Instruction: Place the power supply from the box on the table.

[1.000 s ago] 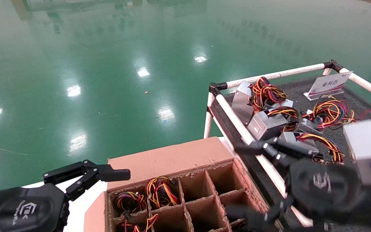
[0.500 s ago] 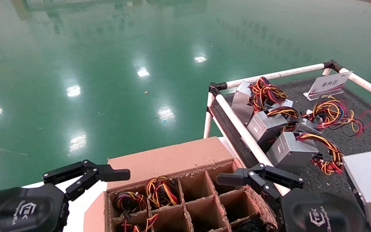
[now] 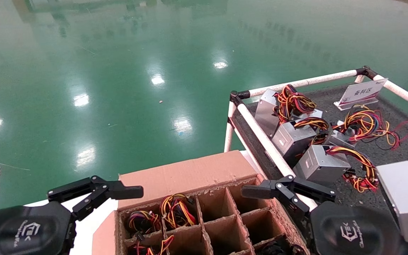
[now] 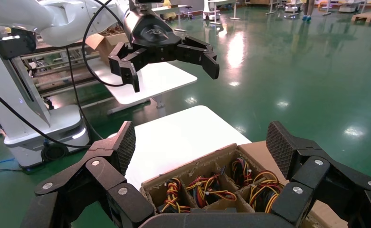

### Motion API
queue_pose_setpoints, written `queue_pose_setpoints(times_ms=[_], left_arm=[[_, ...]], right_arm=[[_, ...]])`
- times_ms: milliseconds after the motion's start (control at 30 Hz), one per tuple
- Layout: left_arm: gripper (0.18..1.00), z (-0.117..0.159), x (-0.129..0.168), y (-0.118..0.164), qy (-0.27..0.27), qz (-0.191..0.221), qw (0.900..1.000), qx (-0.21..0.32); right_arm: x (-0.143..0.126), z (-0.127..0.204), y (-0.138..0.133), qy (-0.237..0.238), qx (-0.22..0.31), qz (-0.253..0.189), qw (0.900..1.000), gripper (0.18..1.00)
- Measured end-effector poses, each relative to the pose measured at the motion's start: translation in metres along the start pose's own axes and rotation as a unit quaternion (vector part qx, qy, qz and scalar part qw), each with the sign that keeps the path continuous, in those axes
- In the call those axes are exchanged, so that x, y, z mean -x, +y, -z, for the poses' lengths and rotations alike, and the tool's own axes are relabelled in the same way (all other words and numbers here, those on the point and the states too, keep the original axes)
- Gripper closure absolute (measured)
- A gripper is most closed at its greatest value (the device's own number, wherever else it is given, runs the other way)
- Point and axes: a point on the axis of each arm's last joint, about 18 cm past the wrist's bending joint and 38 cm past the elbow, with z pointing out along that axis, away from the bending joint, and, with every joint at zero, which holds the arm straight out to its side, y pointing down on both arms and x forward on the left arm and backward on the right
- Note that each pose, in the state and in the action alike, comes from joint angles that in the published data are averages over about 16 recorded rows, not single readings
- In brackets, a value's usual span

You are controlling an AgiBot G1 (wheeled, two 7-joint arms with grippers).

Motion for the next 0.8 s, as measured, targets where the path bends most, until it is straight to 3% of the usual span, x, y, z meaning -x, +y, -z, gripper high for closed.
queue_pose_setpoints(times_ms=[800], left_arm=[[0.184, 0.0, 0.0, 0.0, 0.0, 0.0, 1.0, 0.0]], right_arm=[[-0.0022, 0.0007, 0.0002, 0.003, 0.001, 0.001, 1.0, 0.179]])
